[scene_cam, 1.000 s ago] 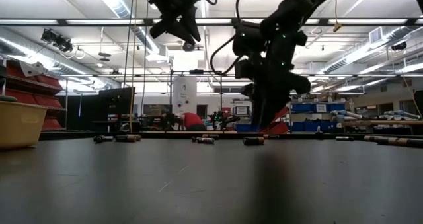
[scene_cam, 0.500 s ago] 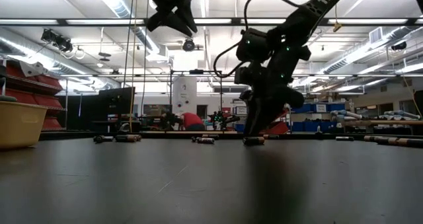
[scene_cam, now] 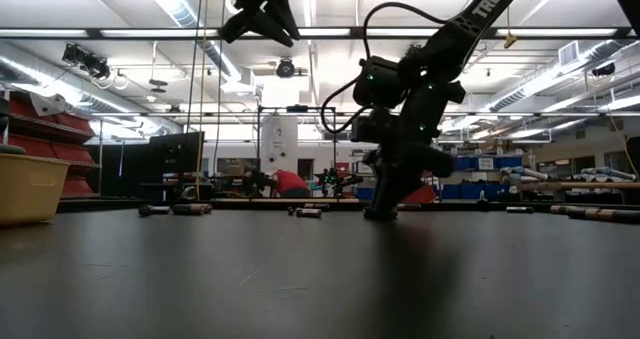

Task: Sort batteries
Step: Put the black battery into the yellow bin

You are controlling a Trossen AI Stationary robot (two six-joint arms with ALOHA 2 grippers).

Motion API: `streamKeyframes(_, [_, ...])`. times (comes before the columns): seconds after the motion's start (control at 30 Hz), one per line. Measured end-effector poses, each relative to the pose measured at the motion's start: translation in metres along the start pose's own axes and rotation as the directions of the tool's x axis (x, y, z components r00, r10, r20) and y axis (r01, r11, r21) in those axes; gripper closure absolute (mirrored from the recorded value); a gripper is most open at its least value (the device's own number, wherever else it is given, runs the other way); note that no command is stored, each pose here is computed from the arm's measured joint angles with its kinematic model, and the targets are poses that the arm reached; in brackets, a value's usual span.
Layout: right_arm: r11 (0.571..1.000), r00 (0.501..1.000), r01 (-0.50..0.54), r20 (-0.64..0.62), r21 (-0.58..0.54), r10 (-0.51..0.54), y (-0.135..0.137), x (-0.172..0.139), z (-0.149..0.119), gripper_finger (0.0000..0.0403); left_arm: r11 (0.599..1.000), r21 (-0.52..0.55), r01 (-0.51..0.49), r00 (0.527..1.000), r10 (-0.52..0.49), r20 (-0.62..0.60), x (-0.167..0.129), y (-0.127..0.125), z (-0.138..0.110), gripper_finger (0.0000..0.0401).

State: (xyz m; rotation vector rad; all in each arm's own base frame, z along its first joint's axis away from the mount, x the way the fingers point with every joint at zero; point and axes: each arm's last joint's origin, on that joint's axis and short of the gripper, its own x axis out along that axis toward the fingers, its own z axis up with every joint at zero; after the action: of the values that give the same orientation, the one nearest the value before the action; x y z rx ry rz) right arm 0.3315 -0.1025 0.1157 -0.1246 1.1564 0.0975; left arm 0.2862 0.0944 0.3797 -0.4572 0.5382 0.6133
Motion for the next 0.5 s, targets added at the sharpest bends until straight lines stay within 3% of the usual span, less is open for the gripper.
streamKeyframes(0.2, [0.998, 1.0, 0.0, 0.008, 0.063, -0.001, -0.002, -0.005, 0.001, 0.0377, 1.0, -0.004, 0.003, 1.0, -0.003, 0.0, -0.001, 0.0, 0.001, 0.0299])
streamKeyframes(0.5, [0.984, 0.989, 0.042, 0.131, 0.172, -0.065, -0.03, -0.048, 0.012, 0.0377, 0.999, -0.034, 0.004, 0.995, -0.001, 0.1, -0.012, 0.0, 0.02, 0.0299])
